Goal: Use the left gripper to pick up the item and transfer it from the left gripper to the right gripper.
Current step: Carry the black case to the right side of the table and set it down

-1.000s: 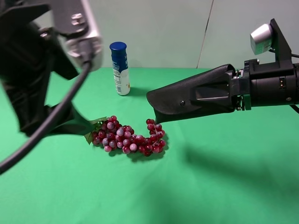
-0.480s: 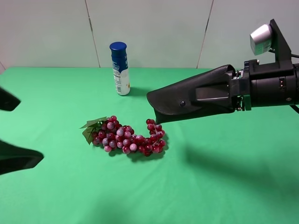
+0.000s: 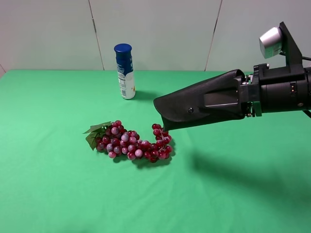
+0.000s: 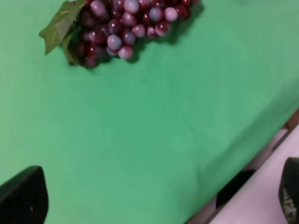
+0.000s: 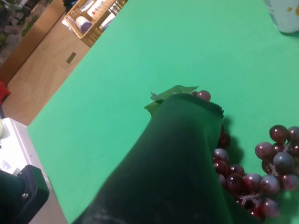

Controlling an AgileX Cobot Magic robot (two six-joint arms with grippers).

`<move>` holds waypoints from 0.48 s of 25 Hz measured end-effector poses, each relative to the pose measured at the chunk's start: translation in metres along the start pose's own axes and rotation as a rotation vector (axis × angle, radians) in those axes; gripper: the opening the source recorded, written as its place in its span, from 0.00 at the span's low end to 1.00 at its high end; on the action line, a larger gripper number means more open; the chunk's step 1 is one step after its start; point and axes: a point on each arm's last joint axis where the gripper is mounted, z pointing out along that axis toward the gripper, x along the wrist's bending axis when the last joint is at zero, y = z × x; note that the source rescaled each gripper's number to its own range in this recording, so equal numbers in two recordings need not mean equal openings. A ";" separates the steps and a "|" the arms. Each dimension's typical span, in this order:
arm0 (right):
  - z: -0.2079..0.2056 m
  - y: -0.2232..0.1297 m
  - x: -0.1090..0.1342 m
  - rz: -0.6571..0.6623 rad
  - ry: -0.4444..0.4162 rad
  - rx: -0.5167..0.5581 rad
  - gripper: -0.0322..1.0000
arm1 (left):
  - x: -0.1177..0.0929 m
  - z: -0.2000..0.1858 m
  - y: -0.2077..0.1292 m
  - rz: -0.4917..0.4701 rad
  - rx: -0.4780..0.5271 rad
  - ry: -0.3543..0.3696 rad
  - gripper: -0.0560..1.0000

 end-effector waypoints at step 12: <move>0.000 -0.002 -0.002 -0.005 -0.024 0.019 0.04 | 0.002 -0.008 -0.019 -0.034 -0.024 -0.017 1.00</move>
